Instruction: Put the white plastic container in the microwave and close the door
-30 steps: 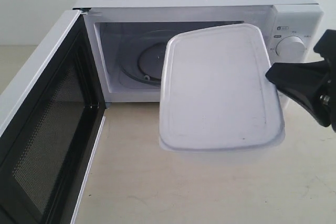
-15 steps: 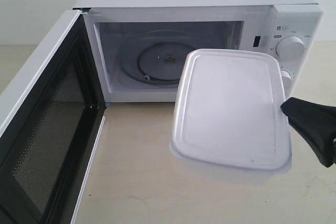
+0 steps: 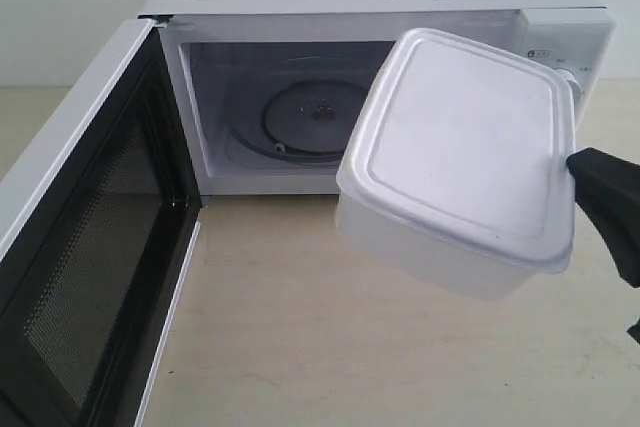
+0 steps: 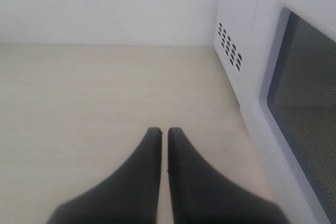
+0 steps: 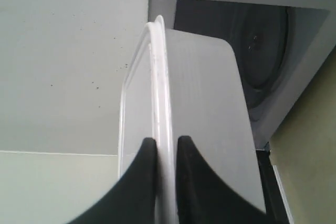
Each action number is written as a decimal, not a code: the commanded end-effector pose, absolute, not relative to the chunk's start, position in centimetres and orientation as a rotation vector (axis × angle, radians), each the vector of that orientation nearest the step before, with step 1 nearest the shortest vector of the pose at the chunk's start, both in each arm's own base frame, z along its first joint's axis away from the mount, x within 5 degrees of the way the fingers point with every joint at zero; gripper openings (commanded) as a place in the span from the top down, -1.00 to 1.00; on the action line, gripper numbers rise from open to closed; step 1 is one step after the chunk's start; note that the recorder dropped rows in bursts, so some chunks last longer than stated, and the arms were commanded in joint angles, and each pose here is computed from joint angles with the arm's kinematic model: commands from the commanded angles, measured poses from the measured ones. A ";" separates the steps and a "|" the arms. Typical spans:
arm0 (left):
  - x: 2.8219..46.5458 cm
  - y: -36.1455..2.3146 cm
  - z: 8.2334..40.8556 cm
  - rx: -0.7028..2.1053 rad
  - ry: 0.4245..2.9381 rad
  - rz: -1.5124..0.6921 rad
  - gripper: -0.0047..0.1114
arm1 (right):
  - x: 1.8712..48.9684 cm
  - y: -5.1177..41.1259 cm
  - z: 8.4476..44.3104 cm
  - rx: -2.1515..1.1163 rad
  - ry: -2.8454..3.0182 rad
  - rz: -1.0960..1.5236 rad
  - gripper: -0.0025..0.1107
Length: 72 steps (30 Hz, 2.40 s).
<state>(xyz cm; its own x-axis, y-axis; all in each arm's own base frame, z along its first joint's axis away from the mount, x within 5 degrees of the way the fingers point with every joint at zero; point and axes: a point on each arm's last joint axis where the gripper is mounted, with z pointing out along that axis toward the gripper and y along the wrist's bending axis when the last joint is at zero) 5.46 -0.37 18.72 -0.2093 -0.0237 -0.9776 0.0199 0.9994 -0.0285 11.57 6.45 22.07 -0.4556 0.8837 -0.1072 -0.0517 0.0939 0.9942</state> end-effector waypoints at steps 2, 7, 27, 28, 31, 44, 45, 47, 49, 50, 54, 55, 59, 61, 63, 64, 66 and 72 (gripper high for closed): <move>5.5 -0.4 18.7 -0.009 1.769 -0.049 0.84 | 11.2 7.0 22.2 0.841 1.545 1.491 0.96; 5.5 -0.4 18.7 -0.009 1.769 -0.049 0.84 | 10.5 8.5 21.5 0.759 1.654 1.426 0.96; 5.5 -0.4 18.7 -0.009 1.769 -0.049 0.84 | 8.6 9.9 21.5 0.601 1.684 1.319 0.96; 5.5 -0.4 18.7 -0.009 1.769 -0.049 0.84 | 8.6 9.9 21.4 0.614 1.683 1.315 0.96; 5.5 -0.4 18.7 -0.009 1.769 -0.049 0.84 | 8.7 10.0 21.0 0.706 1.697 1.338 0.96; 5.5 -0.4 18.7 -0.009 1.769 -0.049 0.84 | 9.3 11.8 19.1 0.876 1.630 1.393 0.96; 5.5 -0.4 18.7 -0.009 1.769 -0.049 0.84 | 9.4 12.2 18.7 0.891 1.635 1.387 0.96; 5.5 -0.4 18.7 -0.009 1.769 -0.049 0.84 | 9.6 13.2 17.9 0.909 1.664 1.360 0.96; 5.5 -0.4 18.7 -0.009 1.769 -0.049 0.84 | 10.0 14.9 17.6 0.922 1.670 1.351 0.96; 5.5 -0.4 18.7 -0.009 1.769 -0.049 0.84 | 10.3 15.5 17.6 0.897 1.675 1.361 0.96; 5.5 -0.4 18.7 -0.009 1.769 -0.049 0.84 | 12.7 18.0 17.7 0.888 1.636 1.387 0.96; 5.5 -0.4 18.7 -0.009 1.769 -0.049 0.84 | 13.2 18.1 17.9 0.883 1.624 1.399 0.96; 5.5 -0.4 18.7 -0.009 1.769 -0.049 0.84 | 15.1 18.5 19.1 0.893 1.543 1.400 0.96; 5.5 -0.4 18.7 -0.009 1.769 -0.049 0.84 | 15.3 18.7 18.9 0.875 1.587 1.377 0.96; 5.5 -0.4 18.7 -0.009 1.769 -0.049 0.84 | 15.0 18.2 18.3 0.788 1.639 1.286 0.96; 5.5 -0.4 18.7 -0.009 1.769 -0.049 0.84 | 14.9 17.8 18.1 0.773 1.640 1.263 0.96; 5.5 -0.4 18.7 -0.009 1.769 -0.049 0.84 | 14.7 17.0 17.8 0.768 1.628 1.240 0.96; 5.5 -0.4 18.7 -0.009 1.769 -0.049 0.84 | 13.6 14.2 16.2 0.681 1.716 1.172 0.96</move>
